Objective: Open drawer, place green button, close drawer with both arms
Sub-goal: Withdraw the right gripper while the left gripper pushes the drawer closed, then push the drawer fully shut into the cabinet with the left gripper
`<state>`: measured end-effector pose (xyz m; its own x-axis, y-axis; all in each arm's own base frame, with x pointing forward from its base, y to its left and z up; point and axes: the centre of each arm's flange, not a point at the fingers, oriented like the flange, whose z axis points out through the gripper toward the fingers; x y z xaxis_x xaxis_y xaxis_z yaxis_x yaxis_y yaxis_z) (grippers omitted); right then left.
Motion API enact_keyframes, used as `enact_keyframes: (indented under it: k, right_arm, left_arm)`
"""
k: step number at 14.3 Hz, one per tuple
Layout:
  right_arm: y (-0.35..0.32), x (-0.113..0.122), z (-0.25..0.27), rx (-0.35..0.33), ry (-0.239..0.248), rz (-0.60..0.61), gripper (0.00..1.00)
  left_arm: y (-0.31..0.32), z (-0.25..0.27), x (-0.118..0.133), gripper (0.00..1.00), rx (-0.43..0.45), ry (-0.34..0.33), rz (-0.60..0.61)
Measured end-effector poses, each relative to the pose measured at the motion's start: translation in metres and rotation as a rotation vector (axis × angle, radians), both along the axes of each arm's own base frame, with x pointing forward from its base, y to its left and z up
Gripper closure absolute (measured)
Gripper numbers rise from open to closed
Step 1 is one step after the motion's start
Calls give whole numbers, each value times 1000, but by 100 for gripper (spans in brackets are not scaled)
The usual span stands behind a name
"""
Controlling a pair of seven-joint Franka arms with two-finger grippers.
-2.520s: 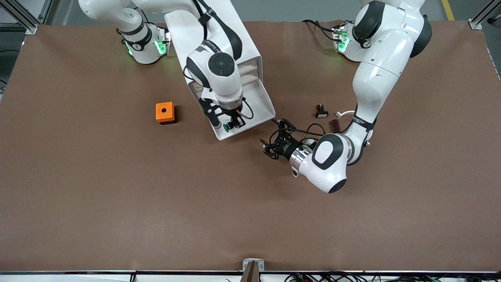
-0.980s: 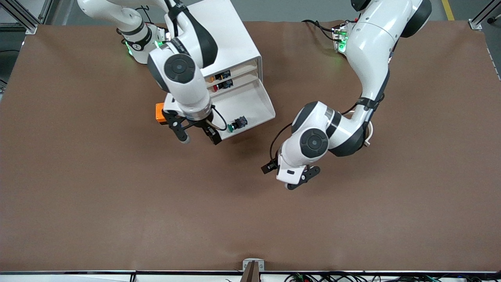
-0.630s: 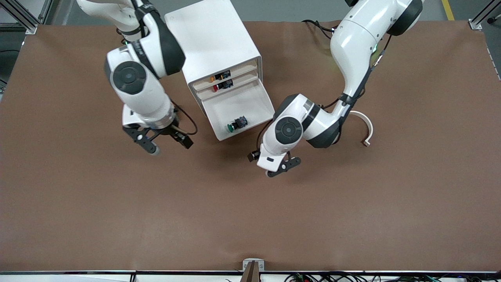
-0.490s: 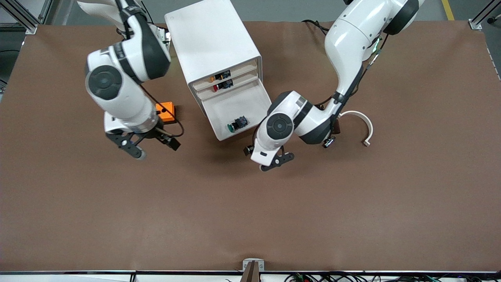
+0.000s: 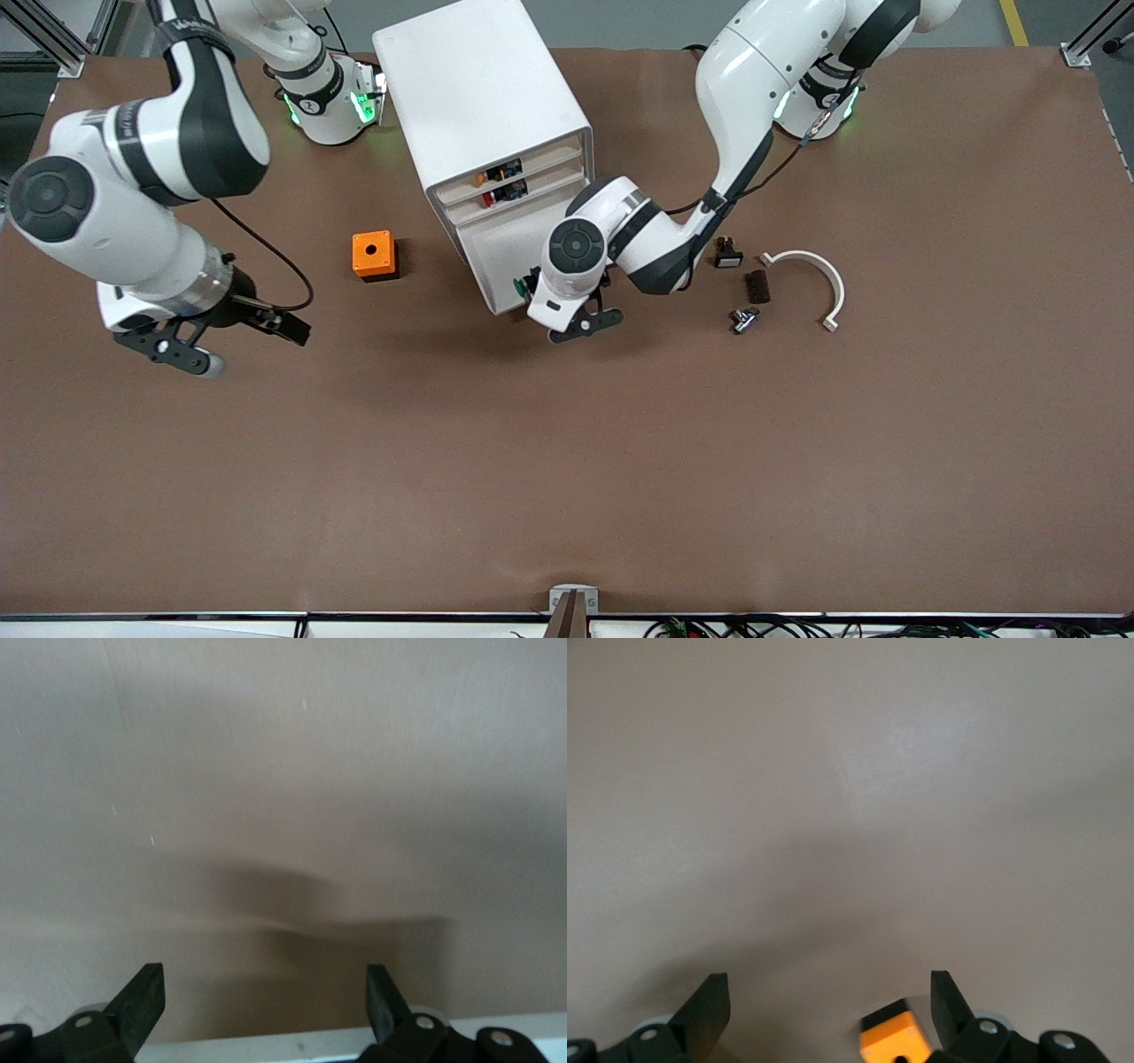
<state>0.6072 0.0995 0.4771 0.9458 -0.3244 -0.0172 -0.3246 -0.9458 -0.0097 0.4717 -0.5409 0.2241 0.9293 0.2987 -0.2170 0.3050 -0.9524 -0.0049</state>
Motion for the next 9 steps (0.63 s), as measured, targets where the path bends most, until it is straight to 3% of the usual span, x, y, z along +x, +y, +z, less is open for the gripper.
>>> enact_keyframes:
  k: [9]
  right_arm:
    - [-101,-9,32,4,-33,175,0]
  left_arm:
    - [-40,-1,-64,0,28,82,130]
